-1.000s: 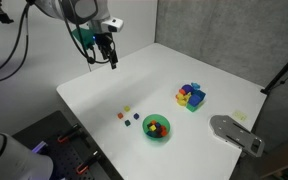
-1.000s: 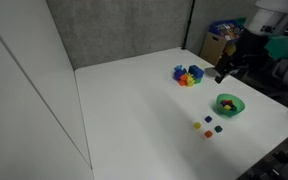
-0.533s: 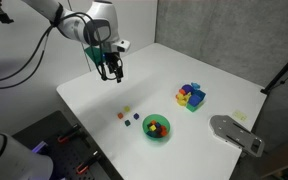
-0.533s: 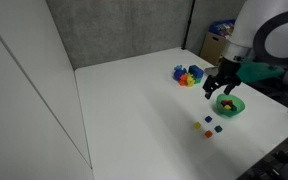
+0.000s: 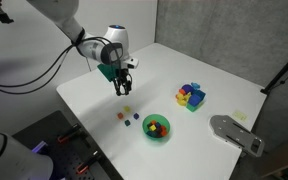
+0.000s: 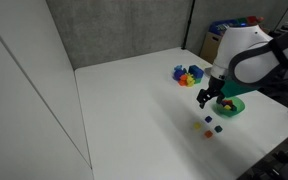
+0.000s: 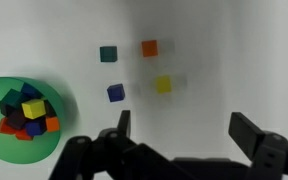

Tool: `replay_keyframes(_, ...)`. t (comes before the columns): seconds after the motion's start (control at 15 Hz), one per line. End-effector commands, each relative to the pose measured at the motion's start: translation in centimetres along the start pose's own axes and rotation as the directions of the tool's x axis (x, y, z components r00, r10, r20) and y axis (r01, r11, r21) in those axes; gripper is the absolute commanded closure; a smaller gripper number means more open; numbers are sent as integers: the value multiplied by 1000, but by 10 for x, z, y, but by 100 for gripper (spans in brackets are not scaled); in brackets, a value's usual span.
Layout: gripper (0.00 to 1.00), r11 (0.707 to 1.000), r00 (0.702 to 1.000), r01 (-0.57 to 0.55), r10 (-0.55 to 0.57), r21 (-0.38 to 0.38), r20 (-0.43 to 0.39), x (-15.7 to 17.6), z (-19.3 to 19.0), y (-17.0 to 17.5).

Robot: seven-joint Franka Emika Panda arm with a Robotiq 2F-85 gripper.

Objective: Put a yellow block in the bowl

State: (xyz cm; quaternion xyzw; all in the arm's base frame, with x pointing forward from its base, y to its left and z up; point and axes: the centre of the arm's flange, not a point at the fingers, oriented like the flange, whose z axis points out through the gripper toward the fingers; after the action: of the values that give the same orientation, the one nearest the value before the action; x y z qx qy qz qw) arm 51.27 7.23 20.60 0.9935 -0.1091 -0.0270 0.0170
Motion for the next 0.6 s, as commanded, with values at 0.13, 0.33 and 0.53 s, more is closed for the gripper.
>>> replay_keyframes(0.13, 0, 993, 996, 90, -91, -79, -11, 12, 52, 1)
replay_keyframes(0.33, 0, 987, 992, 124, -124, -104, 3, 11, 80, 1)
replay_keyframes(0.53, 0, 986, 992, 127, -125, -112, 24, 12, 105, 0)
